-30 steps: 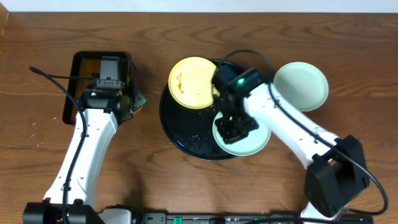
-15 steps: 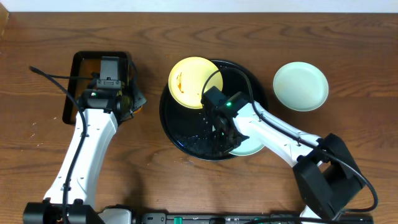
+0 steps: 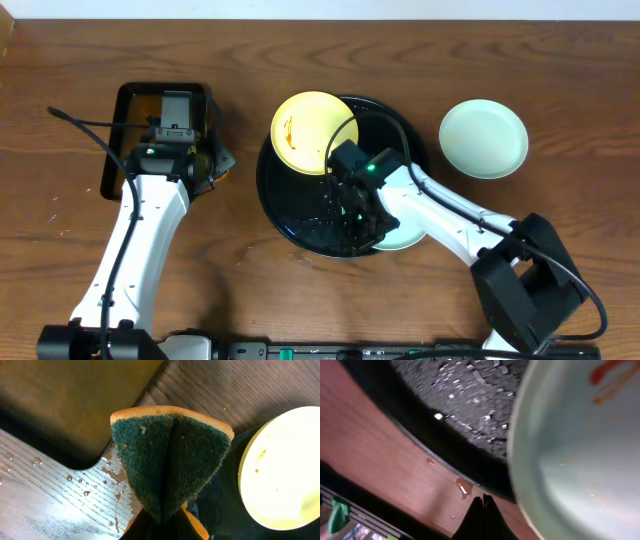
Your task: Clean dirty plates on tray and stack at the side
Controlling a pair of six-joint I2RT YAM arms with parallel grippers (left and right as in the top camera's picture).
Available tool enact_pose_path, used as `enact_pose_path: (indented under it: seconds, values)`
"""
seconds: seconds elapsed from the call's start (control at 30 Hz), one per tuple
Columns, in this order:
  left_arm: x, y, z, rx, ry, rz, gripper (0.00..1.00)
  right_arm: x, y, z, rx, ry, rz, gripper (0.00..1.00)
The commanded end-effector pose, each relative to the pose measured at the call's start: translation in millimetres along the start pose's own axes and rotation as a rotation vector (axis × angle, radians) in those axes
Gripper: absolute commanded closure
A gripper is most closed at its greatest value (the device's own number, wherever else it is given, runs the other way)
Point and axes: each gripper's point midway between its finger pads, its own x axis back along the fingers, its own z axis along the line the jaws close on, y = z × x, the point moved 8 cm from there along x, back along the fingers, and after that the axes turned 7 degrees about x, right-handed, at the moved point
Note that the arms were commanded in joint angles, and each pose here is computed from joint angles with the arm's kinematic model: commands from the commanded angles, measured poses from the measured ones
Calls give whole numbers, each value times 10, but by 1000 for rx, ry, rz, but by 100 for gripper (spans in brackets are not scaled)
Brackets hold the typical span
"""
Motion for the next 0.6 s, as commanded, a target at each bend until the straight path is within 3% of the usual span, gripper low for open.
enact_pose_path:
  seconds: [0.0,0.33,0.57]
  values:
    - [-13,-12,29,7,7,3,92,-78,-43,14,27,-47,29,99]
    - [-13,-12,29,7,7,3,92,-289,-29,-277,-106,-211,94,99]
    - [-13,-12,29,7,7,3,92,-167,4,-485,-197,-281,72,99]
